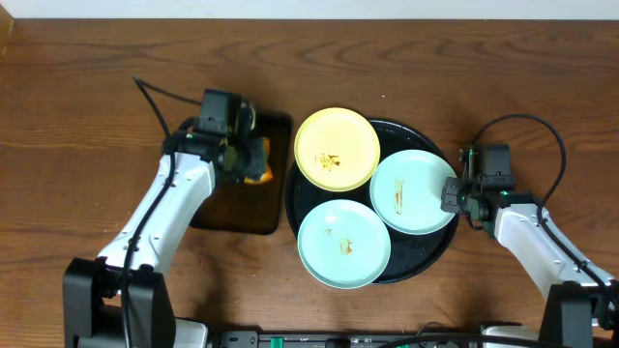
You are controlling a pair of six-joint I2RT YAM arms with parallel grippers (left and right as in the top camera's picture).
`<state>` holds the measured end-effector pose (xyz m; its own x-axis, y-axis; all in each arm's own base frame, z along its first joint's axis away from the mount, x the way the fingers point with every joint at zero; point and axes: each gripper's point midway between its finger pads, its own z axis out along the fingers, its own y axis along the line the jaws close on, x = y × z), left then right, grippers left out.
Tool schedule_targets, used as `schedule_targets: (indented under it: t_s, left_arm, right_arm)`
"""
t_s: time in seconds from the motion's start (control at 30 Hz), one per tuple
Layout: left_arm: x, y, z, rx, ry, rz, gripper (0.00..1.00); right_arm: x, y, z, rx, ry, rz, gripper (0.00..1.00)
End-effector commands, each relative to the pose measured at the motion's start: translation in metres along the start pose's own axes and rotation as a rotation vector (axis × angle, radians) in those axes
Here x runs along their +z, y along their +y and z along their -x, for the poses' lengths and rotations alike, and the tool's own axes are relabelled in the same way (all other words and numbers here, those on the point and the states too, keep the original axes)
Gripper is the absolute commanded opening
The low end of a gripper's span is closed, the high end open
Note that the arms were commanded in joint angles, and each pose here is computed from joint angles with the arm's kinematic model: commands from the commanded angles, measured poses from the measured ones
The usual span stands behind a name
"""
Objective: Clean dirty plates on tray and stack at the side
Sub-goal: 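Wipe the lower pale green plate with the sponge in the left gripper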
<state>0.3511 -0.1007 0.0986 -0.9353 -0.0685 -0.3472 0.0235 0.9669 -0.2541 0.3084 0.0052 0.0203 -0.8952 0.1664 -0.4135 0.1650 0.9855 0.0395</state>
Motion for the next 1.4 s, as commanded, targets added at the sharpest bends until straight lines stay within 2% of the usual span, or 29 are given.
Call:
schedule_targets:
  t_s: [0.0,0.23,0.37,0.5,0.7,1.0,1.37]
  left_arm:
    - [-0.012,-0.037,0.016,0.057,-0.049,-0.075,0.07]
    - [-0.012,-0.116,0.014,0.205,-0.128,-0.198,0.08]
    - [-0.018,-0.161,0.008,0.291,-0.122,-0.256,0.07]
    - [-0.016,-0.197,0.003,0.337,-0.056,-0.329,0.07]
    - [0.011,-0.242,-0.023,0.393,0.083,-0.462,0.07]
    - [0.074,-0.265,-0.088,0.459,0.281,-0.499,0.07]
    - [0.105,-0.283,-0.119,0.508,0.328,-0.530,0.07]
  right_arm:
    - [-0.001,-0.002,0.004,-0.001,-0.006,-0.023,0.01]
    - [-0.001,-0.001,0.003,-0.001,-0.003,-0.017,0.01]
    - [-0.001,-0.001,0.003,-0.001,-0.003,-0.016,0.01]
    - [-0.001,-0.001,0.003,-0.001,-0.002,-0.016,0.01]
    - [-0.001,-0.002,0.000,-0.002,0.008,-0.019,0.01]
    - [-0.001,-0.002,0.000,-0.002,0.010,-0.019,0.01]
    - [-0.001,-0.002,-0.001,-0.002,0.012,-0.020,0.01]
